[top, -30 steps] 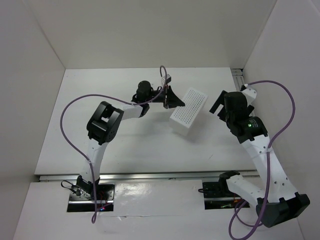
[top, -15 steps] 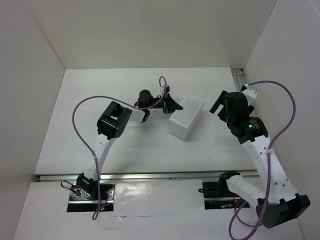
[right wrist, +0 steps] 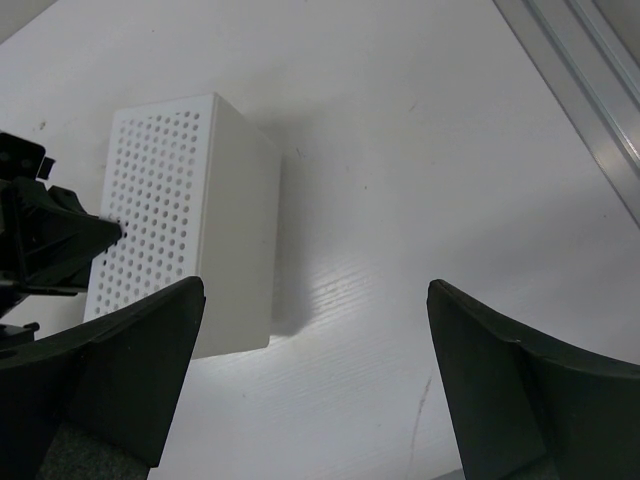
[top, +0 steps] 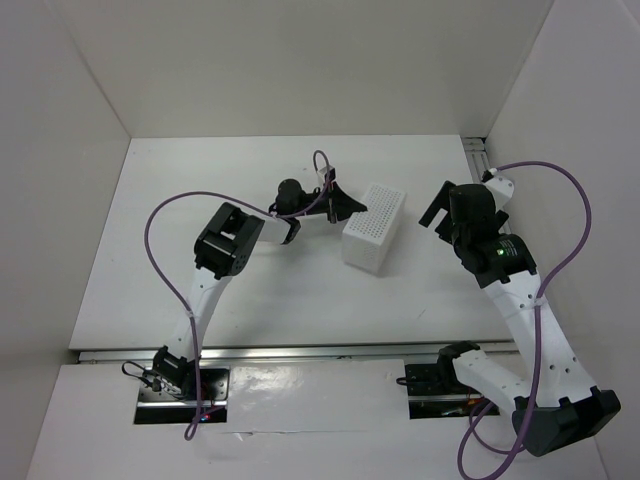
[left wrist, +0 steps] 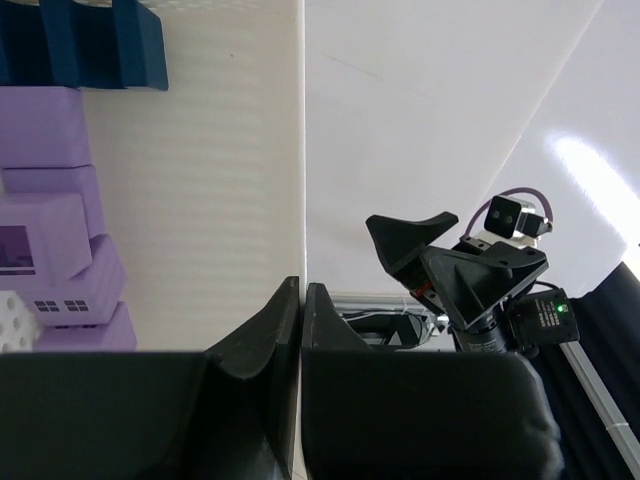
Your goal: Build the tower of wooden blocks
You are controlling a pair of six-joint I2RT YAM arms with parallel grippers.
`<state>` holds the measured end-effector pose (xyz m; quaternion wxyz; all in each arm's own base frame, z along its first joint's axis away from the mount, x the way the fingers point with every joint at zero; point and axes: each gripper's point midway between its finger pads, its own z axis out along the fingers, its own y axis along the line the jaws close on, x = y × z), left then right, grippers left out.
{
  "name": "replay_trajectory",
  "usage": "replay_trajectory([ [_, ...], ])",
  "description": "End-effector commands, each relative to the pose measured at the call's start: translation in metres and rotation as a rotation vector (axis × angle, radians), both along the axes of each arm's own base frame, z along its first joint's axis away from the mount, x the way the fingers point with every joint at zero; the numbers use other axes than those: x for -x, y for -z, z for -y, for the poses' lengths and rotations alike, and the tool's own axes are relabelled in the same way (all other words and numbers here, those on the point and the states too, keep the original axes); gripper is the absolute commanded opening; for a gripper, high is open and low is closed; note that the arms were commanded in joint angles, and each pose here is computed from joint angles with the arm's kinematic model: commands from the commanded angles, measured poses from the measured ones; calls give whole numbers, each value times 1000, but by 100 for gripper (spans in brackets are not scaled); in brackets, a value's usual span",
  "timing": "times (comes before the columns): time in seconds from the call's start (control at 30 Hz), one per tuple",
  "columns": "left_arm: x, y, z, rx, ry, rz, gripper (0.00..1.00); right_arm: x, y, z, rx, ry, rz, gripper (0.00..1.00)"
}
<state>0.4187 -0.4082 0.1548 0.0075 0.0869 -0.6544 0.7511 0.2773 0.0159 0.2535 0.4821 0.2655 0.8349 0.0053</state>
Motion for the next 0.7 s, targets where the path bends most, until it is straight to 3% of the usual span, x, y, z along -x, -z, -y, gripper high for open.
replay_trajectory([
  [0.0,48,-113,-29,352,31,423,0,0,-11,5,6,26,24,99],
  [0.17,51,-127,-21,392,32,465,0,2,-10,6,6,26,24,99],
  [0.27,36,-122,-8,457,30,393,0,1,-3,5,3,31,7,99],
  [0.37,39,-126,4,501,51,423,0,1,-3,5,3,31,7,99],
  [0.43,37,-118,16,452,54,427,0,2,-1,6,6,31,-3,99],
  [0.67,40,-125,15,464,68,447,0,4,-1,10,22,49,-8,99],
])
